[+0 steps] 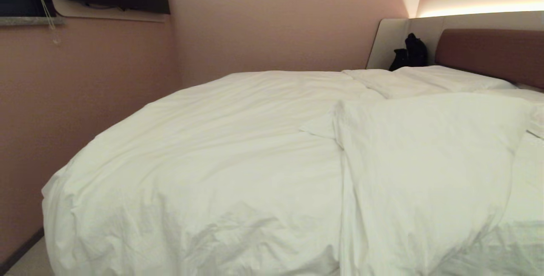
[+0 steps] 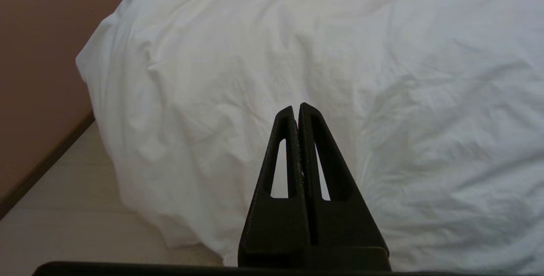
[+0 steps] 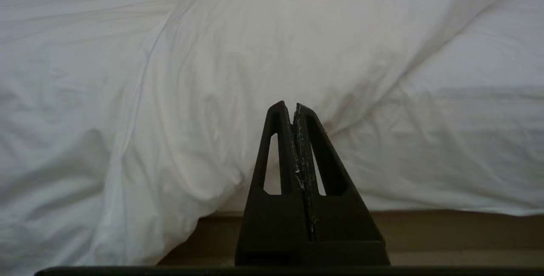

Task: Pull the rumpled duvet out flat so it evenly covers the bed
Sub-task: Hold the folded corner of the quilt

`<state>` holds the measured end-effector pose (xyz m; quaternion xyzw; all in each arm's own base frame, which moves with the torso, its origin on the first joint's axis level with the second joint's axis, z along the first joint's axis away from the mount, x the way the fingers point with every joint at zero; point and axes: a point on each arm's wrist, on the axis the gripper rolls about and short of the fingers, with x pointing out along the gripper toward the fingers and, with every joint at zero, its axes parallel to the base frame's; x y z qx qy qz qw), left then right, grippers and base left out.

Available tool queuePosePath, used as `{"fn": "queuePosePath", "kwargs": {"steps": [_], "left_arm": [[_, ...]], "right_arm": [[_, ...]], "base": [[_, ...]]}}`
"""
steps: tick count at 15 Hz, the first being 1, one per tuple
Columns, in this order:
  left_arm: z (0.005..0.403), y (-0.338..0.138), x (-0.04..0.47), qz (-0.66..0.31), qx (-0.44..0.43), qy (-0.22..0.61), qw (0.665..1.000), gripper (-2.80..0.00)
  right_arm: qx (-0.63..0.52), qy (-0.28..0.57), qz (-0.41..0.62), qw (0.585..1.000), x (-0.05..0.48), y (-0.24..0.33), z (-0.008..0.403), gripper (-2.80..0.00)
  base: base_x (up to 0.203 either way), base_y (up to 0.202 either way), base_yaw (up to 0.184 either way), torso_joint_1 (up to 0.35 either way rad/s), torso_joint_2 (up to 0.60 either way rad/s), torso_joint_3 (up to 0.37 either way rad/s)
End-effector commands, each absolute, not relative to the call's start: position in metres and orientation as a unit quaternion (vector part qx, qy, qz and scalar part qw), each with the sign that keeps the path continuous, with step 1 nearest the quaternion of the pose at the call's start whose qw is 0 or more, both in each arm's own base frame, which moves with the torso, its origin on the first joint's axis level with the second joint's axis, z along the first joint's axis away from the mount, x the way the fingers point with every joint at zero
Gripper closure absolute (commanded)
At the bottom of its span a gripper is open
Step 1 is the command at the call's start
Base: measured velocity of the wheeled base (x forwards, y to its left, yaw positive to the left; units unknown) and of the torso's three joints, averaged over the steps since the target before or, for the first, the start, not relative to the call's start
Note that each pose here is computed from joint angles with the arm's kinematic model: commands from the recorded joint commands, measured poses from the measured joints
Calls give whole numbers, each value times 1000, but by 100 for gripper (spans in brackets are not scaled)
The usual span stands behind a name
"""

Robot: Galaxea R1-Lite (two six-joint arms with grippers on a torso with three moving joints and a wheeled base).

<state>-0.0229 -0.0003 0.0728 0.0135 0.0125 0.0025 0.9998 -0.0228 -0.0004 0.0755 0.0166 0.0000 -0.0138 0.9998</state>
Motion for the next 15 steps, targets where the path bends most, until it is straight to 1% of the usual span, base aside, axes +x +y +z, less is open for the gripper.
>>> {"fn": "queuePosePath", "kwargs": {"steps": [1, 4, 5, 13, 15], "left_arm": [[73, 0, -23, 2, 14, 13, 1000, 0], [73, 0, -23, 2, 12, 13, 1000, 0], [73, 0, -23, 2, 12, 13, 1000, 0], [73, 0, -23, 4, 11, 13, 1000, 0], [73, 0, -23, 3, 11, 13, 1000, 0]], "right_arm": [[17, 1, -14, 1000, -23, 0, 76, 0], [17, 1, -14, 1000, -23, 0, 76, 0], [17, 1, -14, 1000, -23, 0, 76, 0], [17, 0, -14, 1000, -23, 0, 75, 0], [17, 0, -14, 1000, -23, 0, 75, 0]], "base": [[-187, 0, -1, -1, 1, 3], [-180, 0, 0, 0, 3, 4], [-65, 0, -8, -4, 2, 4], [0, 0, 0, 0, 0, 0], [-1, -101, 6, 1, 1, 4]]}}
